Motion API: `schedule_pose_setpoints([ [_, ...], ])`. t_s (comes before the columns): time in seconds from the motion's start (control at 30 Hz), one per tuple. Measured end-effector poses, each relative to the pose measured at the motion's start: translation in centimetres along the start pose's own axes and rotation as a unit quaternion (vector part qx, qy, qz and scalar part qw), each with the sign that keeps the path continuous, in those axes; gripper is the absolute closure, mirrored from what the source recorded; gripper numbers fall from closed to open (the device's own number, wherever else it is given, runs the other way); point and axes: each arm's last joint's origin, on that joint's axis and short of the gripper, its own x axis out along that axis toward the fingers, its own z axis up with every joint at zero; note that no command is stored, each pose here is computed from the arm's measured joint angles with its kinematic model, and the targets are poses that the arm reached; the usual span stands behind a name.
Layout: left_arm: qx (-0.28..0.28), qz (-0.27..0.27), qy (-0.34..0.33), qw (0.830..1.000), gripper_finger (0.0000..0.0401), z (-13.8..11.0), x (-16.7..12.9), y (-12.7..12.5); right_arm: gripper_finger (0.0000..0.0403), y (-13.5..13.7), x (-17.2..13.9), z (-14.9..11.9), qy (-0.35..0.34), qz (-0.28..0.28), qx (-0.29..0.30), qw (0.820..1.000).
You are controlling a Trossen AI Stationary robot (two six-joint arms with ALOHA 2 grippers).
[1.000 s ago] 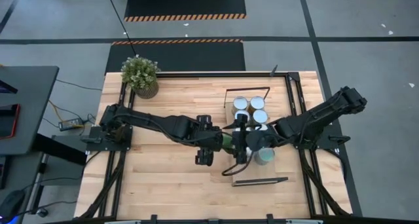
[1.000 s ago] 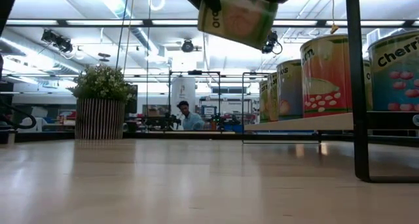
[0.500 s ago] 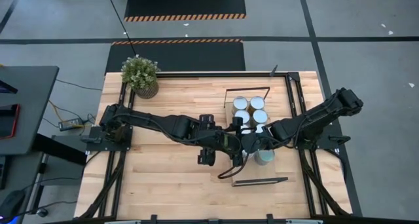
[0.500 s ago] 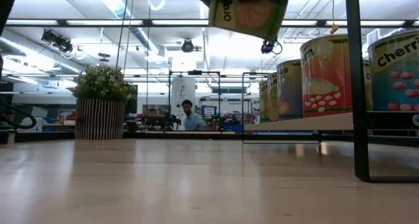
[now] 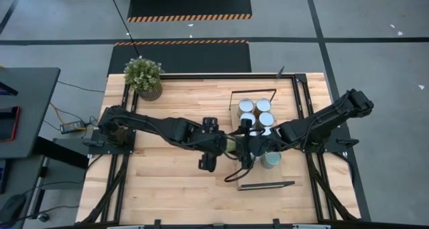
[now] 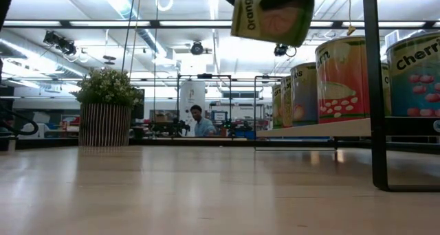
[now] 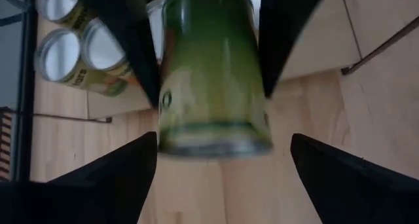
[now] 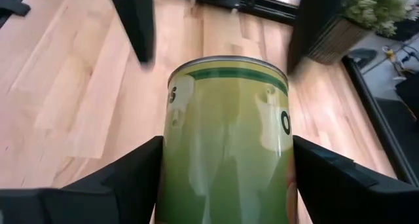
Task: Pick and place cans onto a shelf
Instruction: Put the canned oranges on the shelf
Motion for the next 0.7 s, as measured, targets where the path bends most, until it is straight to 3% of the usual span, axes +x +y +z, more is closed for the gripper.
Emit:
schedule_pose_setpoints([
  [0.1,-0.009,0.000,0.004,1.000,0.0047,-0.5,-1.6,0.0,0.0096,-0.2,-1.2,0.1,-0.004,-0.002,0.010,1.000],
  [0.27,-0.006,0.056,0.011,0.998,0.0047,-1.2,-2.6,-1.3,0.0096,0.3,-3.6,-0.2,0.001,0.010,0.014,1.000],
  [0.5,0.033,0.098,-0.023,0.994,0.0047,-3.0,0.5,-4.3,0.0096,2.2,-7.2,-1.0,-0.054,0.016,0.016,0.998],
  [0.7,0.034,0.123,-0.169,0.977,0.0047,-2.1,0.4,-4.5,0.0095,3.4,-7.4,-2.6,-0.177,0.024,0.032,0.983],
])
